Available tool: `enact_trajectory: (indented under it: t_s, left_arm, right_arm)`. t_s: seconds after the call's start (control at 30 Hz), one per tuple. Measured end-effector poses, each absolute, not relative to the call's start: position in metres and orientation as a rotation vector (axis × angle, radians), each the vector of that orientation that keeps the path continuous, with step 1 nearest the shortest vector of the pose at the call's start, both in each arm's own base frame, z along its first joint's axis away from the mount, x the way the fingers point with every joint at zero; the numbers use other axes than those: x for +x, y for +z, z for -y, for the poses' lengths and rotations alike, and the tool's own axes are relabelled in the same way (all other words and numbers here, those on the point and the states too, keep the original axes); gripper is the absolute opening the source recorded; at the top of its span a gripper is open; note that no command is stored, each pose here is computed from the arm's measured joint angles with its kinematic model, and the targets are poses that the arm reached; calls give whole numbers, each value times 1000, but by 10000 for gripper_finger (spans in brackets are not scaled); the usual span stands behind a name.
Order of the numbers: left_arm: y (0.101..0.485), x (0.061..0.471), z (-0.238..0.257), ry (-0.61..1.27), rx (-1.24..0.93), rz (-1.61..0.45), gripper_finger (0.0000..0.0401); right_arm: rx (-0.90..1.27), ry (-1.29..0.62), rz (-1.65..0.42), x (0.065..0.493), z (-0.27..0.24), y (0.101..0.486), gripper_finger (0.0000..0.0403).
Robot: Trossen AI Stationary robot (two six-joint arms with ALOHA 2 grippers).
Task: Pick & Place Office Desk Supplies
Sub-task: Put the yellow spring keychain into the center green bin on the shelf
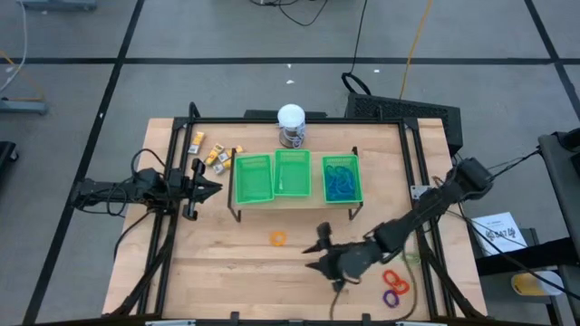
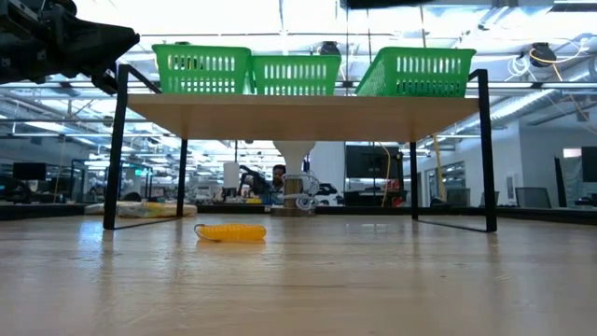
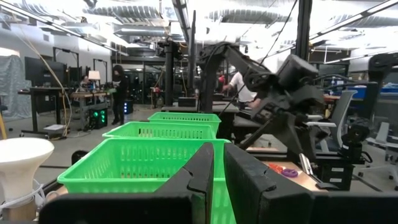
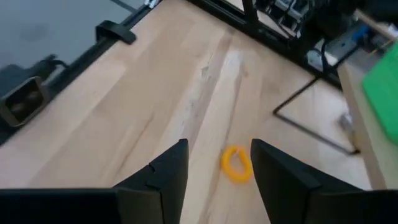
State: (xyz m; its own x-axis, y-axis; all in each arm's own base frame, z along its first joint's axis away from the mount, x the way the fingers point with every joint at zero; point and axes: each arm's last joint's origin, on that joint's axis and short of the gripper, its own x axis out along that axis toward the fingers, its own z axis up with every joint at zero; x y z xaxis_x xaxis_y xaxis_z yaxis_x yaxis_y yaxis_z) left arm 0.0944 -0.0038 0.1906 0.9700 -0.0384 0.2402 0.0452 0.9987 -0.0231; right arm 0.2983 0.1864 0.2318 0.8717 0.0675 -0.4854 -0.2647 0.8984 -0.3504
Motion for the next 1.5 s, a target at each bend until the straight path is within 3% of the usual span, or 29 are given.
enact_trajectory:
  t_s: [0.23, 0.4, 1.07, 1.23, 1.5]
  left_arm:
    - [191, 94, 4, -42, -28, 242, 45]
    - [191, 94, 4, -42, -28, 242, 45]
    - [191, 94, 4, -42, -28, 242, 45]
    - [191, 94, 4, -42, -28, 242, 45]
    - [191, 94, 4, -42, -28, 242, 45]
  right_arm:
    - [-487, 122, -527, 352, -181, 213, 194]
    - [-404, 158, -588, 379, -167, 181, 196]
    - [-203, 190, -740, 410, -123, 108, 182]
    - [-137, 200, -804, 407, -120, 104, 140]
    - [-135, 204, -827, 405, -123, 102, 19]
